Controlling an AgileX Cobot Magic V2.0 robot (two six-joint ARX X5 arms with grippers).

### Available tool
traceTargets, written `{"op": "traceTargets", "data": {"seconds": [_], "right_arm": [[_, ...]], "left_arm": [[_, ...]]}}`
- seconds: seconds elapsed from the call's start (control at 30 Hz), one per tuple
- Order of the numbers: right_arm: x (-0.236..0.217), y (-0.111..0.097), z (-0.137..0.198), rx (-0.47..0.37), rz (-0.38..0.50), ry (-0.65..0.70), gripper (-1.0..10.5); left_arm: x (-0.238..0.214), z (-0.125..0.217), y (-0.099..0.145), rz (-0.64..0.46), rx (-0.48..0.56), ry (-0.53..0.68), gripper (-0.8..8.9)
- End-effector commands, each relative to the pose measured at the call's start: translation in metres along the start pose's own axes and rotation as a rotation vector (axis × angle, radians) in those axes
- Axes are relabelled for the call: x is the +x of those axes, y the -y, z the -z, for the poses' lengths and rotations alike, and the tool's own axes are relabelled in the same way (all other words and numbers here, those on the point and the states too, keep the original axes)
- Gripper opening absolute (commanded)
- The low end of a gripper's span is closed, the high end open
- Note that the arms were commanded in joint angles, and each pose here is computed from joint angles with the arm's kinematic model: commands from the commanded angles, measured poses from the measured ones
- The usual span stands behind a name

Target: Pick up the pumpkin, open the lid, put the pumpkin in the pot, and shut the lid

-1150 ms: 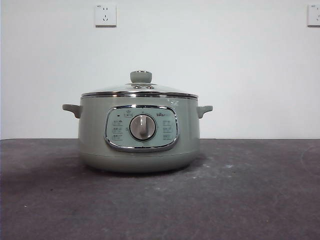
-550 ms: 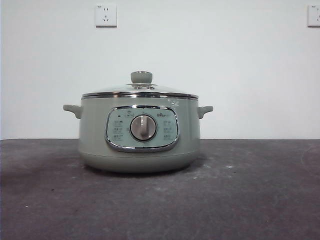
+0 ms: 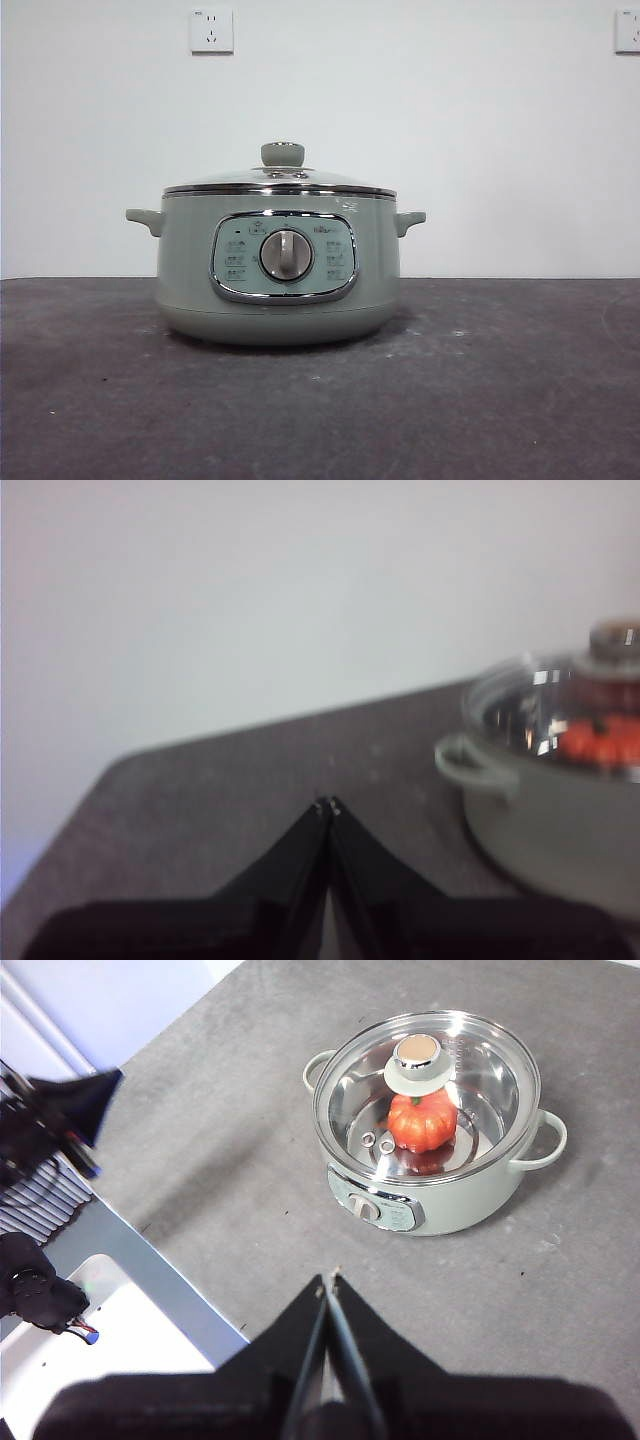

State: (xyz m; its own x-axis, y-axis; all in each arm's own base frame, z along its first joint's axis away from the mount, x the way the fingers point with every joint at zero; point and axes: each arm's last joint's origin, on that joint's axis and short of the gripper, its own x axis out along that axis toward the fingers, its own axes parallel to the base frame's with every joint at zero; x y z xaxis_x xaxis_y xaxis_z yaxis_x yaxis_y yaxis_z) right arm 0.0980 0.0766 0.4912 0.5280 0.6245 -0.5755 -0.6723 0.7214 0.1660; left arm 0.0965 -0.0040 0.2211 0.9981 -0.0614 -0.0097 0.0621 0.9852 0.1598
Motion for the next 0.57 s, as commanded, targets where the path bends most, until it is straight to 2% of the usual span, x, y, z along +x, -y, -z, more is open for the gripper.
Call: {"op": "traceTargets", "data": {"seconds": [0.03,0.27,0.5,0.57], "right_arm": [[-0.001,0.0,0.003,0.012,0.003,-0.015,0.0],[-0.001,0.0,0.003,0.012,0.003,-0.015,0.0],[-0.003,0.0,0.003,0.011,0.003,-0.01,0.0],[-0.004,-0.001,0.004,0.01,0.003,-0.007,0.0]], "left_arm": [[0.0,0.021,0.002,-0.011,-0.042,-0.014,-0.03],[0.0,0.057,0.006,-0.029,-0.09,-0.06,-0.03],[-0.001,0.073,0.007,-0.022,-0.098,-0.205,-0.03],[-0.001,0.073,0.007,-0.021,-0.101,-0.203,-0.03]]}}
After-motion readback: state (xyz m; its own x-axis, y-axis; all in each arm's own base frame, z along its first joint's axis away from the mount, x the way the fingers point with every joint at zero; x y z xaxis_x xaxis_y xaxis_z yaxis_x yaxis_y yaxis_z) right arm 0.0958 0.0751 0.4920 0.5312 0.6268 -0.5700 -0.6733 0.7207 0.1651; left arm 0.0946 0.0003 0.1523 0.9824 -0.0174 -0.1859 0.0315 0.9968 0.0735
